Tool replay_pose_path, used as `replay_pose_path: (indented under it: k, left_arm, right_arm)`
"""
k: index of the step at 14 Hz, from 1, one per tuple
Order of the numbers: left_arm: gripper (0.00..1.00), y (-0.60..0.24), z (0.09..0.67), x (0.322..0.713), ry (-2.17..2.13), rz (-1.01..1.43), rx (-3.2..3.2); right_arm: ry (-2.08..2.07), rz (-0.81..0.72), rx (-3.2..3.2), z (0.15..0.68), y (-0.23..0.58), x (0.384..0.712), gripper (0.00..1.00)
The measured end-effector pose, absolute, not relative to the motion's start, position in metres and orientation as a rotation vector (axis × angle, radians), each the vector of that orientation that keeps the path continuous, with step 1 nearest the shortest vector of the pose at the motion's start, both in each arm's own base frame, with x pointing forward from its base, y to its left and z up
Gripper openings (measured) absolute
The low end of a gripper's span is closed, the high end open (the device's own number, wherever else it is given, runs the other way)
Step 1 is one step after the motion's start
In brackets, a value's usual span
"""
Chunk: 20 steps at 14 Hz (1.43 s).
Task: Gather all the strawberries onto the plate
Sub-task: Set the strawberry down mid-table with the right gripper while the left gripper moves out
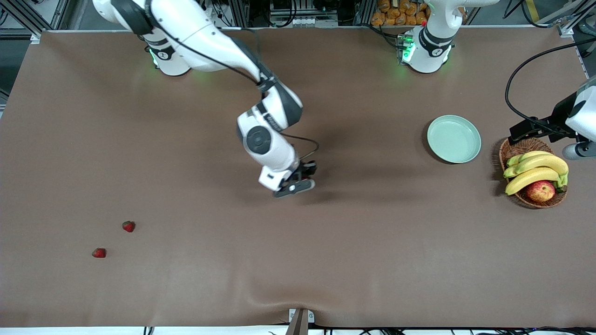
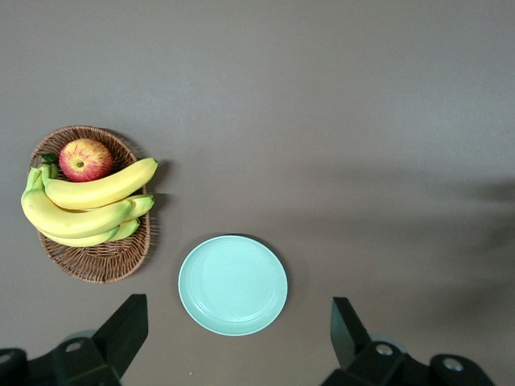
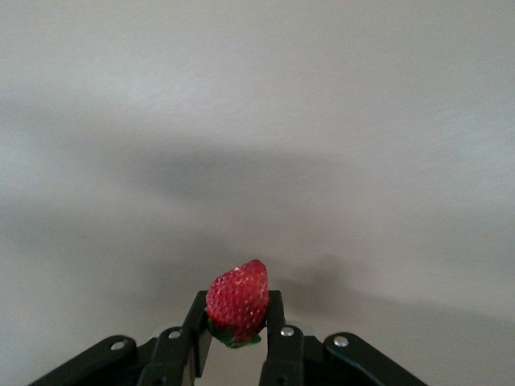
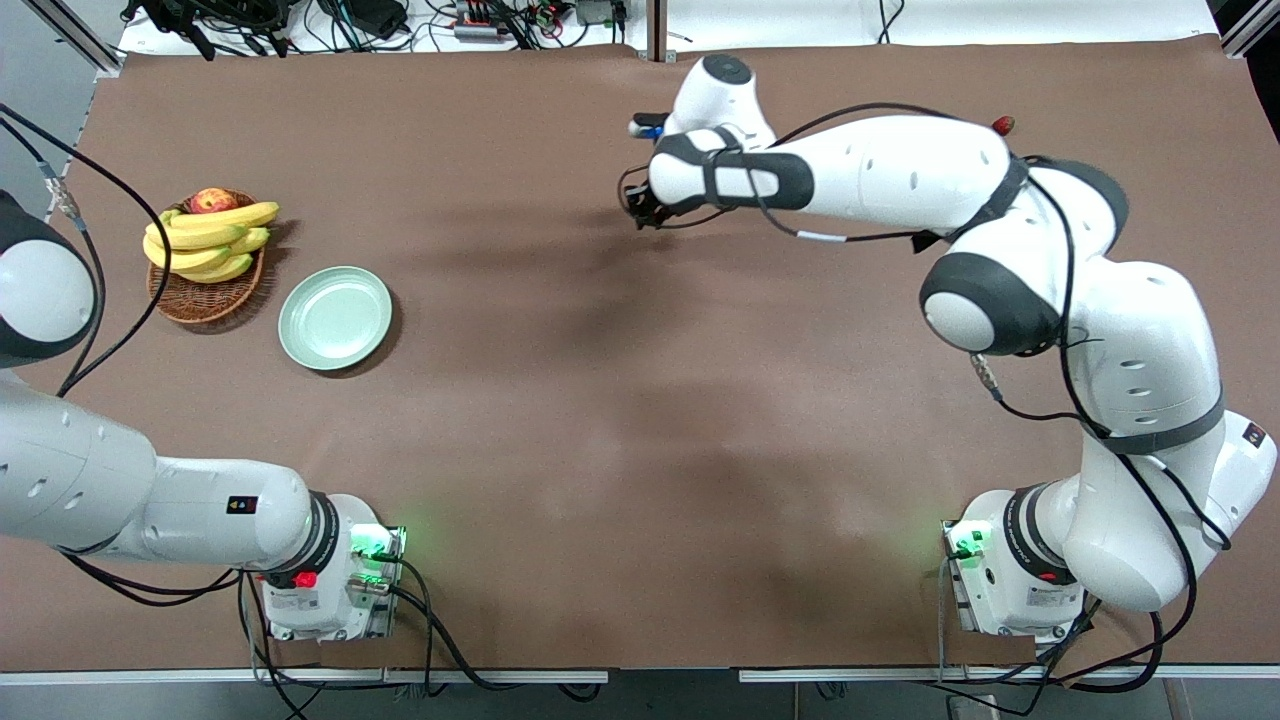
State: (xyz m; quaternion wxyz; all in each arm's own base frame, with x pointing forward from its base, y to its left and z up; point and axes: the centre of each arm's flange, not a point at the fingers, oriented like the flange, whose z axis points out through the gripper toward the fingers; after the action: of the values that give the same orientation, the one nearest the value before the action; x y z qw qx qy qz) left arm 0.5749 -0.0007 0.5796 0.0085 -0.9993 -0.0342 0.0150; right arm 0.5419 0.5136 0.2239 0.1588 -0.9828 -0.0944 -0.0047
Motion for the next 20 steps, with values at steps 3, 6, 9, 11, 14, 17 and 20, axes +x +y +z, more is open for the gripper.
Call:
replay_pose_path:
  k: [3, 6, 9, 11, 14, 17, 20]
  left_arm:
    - [1.00, -0.001, 0.579, 0.575, -0.106, 0.049, -3.122]
    - [1.00, -0.005, 0.576, 0.576, -0.103, 0.059, -3.139]
    - [1.00, -0.009, 0.569, 0.579, -0.097, 0.079, -3.149]
    - [1.00, -0.012, 0.564, 0.581, -0.094, 0.092, -3.161]
    - [1.00, -0.019, 0.553, 0.587, -0.089, 0.116, -3.191]
    - [1.00, -0.041, 0.539, 0.596, -0.039, 0.107, -3.198]
    - [1.00, -0.071, 0.526, 0.606, -0.001, 0.068, -3.239]
  right_arm:
    - [-0.219, -0.070, -2.789, 0.202, 0.541, 0.533, 0.31]
    - [-0.194, -0.068, -2.793, 0.179, 0.550, 0.528, 0.31]
    - [-0.186, -0.078, -2.790, 0.179, 0.551, 0.531, 0.46]
    - [-0.187, -0.088, -2.784, 0.183, 0.553, 0.533, 0.67]
    - [-0.184, -0.116, -2.777, 0.199, 0.552, 0.541, 0.99]
    - [-0.161, -0.130, -2.806, 0.227, 0.532, 0.555, 1.00]
    - [-0.100, -0.126, -2.871, 0.267, 0.484, 0.574, 1.00]
